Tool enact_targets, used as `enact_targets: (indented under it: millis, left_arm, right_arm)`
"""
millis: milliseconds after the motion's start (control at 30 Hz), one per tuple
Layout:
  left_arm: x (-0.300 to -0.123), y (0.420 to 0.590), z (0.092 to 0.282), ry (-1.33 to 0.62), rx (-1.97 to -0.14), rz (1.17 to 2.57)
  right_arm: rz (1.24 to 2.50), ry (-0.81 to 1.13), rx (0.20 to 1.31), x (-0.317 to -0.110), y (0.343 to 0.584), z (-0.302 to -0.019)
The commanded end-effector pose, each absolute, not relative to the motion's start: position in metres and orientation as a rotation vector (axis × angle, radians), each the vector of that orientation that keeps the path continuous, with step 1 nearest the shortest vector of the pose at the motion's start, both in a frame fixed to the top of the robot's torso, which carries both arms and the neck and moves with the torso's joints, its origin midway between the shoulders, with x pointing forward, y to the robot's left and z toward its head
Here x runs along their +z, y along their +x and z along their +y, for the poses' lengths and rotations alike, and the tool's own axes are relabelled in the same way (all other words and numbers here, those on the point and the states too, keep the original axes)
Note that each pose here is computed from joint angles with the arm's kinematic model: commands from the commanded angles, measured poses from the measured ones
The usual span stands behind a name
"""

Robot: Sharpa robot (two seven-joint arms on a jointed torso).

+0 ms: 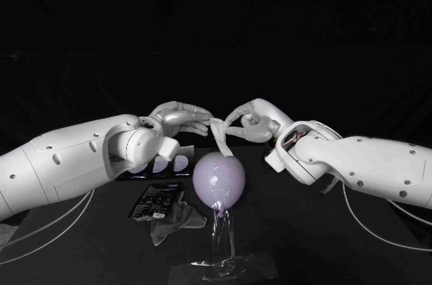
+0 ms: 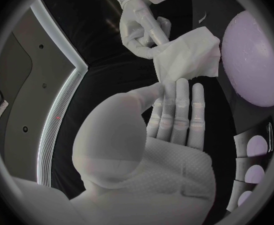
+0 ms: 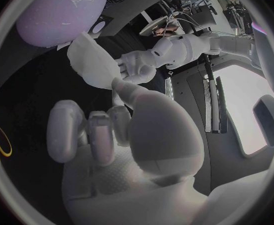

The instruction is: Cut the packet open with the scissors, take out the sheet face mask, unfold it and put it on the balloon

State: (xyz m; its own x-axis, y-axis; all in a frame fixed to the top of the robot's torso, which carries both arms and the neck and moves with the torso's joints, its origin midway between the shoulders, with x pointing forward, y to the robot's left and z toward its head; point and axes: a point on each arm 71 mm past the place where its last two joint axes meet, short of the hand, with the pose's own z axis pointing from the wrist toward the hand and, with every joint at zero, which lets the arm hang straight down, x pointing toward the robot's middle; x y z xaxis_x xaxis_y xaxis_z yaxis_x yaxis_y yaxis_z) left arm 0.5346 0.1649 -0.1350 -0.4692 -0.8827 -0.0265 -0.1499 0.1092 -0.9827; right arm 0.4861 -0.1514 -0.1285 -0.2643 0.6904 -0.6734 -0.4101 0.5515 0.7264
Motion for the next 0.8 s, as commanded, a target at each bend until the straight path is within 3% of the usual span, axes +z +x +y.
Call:
enact_targets:
  millis: [33, 800]
  left_arm:
    - [-0.132, 0.5351, 0.1631, -0.993, -1.423, 1.709]
    - [-0.1317, 0.5355, 0.1629, -0.991, -1.425, 1.704]
  right_arm:
    - [1.5, 0.252, 1.09, -0.1272, 0.4863, -0.1498]
    - [1.502, 0.254, 1.094, -0.1272, 0.4873, -0.1479]
